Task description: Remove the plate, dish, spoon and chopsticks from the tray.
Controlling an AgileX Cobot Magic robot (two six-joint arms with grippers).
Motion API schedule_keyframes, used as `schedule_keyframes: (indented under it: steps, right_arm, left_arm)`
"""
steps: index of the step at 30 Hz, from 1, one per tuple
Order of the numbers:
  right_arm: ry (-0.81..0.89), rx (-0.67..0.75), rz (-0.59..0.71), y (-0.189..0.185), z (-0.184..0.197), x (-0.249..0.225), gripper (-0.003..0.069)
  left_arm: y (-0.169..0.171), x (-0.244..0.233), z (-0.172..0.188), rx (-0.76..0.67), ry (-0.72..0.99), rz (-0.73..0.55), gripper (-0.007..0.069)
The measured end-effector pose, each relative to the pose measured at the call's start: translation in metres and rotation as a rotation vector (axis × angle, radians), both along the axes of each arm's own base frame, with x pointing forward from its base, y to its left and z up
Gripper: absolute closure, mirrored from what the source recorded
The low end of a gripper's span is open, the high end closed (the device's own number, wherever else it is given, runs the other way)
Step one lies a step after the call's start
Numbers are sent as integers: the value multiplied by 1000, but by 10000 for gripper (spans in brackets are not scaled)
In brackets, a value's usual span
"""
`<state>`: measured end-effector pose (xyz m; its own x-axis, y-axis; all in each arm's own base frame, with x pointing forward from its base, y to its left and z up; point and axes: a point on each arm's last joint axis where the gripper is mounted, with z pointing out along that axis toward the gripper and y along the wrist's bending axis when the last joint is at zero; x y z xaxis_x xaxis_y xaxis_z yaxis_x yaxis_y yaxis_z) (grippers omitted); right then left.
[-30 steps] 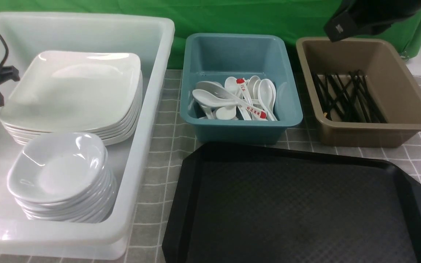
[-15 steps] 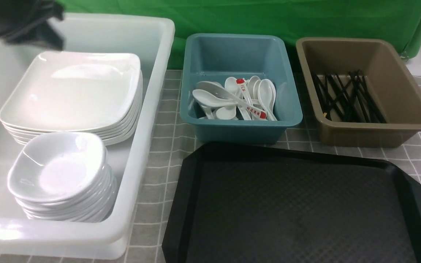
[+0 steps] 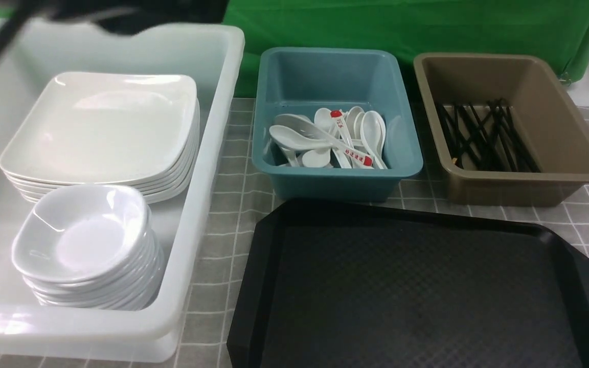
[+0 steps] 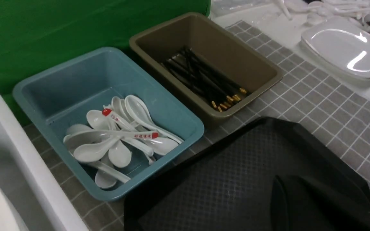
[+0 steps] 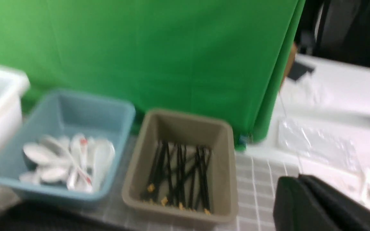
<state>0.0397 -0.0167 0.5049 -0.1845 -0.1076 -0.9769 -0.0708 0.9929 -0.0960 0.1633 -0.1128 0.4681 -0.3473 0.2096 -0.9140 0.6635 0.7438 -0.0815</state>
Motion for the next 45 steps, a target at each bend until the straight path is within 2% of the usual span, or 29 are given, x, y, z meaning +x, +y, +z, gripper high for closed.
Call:
schedule_keyframes:
  steps: [1, 2, 4, 9, 13, 18, 25, 38, 45]
  right_arm:
    - [-8, 10, 1, -2, -5, -4, 629]
    - [-104, 74, 24, -5, -29, -19, 629]
    - [-180, 100, 49, -6, -44, -24, 629]
    - [-365, 173, 168, 4, -111, -27, 629]
    - [-393, 273, 233, 13, -153, -21, 624]
    - [-401, 303, 280, 21, -176, -12, 623]
    - [-414, 307, 290, 22, -177, -12, 613]
    - [-416, 307, 292, 22, -177, -12, 590]
    - [-416, 308, 292, 22, -177, -12, 575]
  left_arm:
    - [1, 0, -4, -5, 3, 7, 623]
    - [10, -14, -14, -50, -22, 37, 623]
    - [18, -24, -26, -100, -43, 76, 623]
    - [40, -51, -89, -278, -68, 201, 623]
    - [52, -63, -139, -363, -76, 271, 623]
    - [64, -67, -187, -461, -144, 355, 623]
    - [69, -66, -191, -526, -225, 393, 623]
    - [69, -66, -191, -531, -233, 396, 623]
    - [67, -67, -191, -399, -333, 343, 623]
